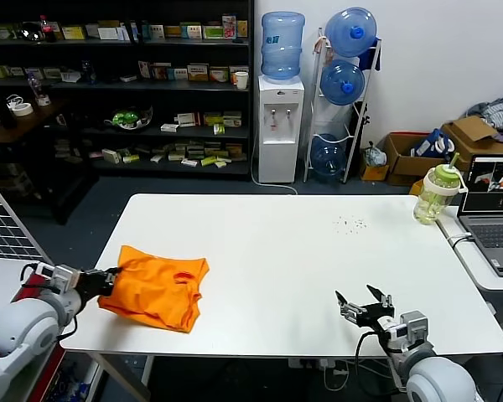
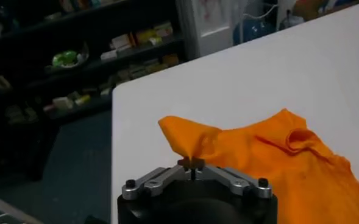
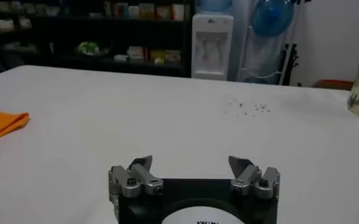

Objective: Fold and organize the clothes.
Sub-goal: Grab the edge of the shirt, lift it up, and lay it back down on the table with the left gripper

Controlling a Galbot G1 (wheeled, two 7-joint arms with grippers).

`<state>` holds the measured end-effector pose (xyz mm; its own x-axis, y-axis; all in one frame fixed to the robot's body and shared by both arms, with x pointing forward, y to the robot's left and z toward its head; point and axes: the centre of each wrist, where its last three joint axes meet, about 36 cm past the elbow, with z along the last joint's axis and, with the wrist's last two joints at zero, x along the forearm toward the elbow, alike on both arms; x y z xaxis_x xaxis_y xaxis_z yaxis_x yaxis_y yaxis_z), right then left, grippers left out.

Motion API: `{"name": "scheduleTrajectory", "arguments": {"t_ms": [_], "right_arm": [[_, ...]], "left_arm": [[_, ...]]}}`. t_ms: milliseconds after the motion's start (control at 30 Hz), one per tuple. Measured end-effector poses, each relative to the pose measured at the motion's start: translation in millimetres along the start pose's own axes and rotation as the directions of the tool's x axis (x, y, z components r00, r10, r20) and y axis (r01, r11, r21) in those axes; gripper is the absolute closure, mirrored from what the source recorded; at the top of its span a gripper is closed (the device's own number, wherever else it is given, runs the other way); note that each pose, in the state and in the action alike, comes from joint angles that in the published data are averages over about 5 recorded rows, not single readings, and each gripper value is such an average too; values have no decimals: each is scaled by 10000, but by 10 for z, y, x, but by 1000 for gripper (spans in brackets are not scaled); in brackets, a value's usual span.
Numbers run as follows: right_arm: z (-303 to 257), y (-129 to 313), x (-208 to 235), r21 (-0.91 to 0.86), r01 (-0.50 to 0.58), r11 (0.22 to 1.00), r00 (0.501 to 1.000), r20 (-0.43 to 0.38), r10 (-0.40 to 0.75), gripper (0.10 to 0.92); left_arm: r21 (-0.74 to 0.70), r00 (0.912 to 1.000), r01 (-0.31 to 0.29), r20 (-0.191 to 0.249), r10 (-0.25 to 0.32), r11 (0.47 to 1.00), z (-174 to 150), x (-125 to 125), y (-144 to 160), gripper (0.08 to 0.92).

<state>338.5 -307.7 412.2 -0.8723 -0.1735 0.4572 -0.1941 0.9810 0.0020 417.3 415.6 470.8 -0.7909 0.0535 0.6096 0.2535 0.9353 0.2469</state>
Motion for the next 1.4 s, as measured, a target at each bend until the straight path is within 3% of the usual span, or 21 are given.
{"name": "scheduleTrajectory", "arguments": {"t_ms": [167, 400, 567, 700, 900, 1033, 1167, 1400], "right_arm": [[9, -69, 67, -1, -143, 9999, 9994, 321, 142, 200], [11, -79, 101, 40, -241, 9997, 9980, 579, 238, 200], [-4, -65, 109, 94, -273, 9996, 9974, 675, 266, 200], [9, -53, 117, 111, -342, 9994, 9972, 670, 333, 200], [53, -42, 144, 85, -635, 9979, 9965, 552, 629, 200], [103, -35, 171, 22, -905, 9959, 9952, 378, 903, 200], [166, -29, 205, -96, -1197, 9928, 9927, 151, 1199, 200], [243, -10, 228, -264, -1513, 9881, 9885, -88, 1511, 200]], "left_arm": [[-554, 9969, 624, -437, -649, 9965, -2, 26, 296, 905], [-1176, 9891, 1239, -653, -1322, 9853, -106, 99, 619, 905], [-1330, 9859, 1385, -755, -1493, 9814, -153, 146, 673, 905], [-980, 9884, 1230, -776, -1308, 9876, -197, 172, 555, 905], [826, 9983, 192, -558, -146, 9964, -246, 121, -73, 905], [2428, 9954, -794, -324, 899, 9668, -334, -35, -648, 905], [3702, 9805, -1826, 1, 1965, 9108, -580, -258, -1240, 905], [4554, 9427, -3087, 300, 3322, 8350, -1178, -636, -2177, 905]]}}
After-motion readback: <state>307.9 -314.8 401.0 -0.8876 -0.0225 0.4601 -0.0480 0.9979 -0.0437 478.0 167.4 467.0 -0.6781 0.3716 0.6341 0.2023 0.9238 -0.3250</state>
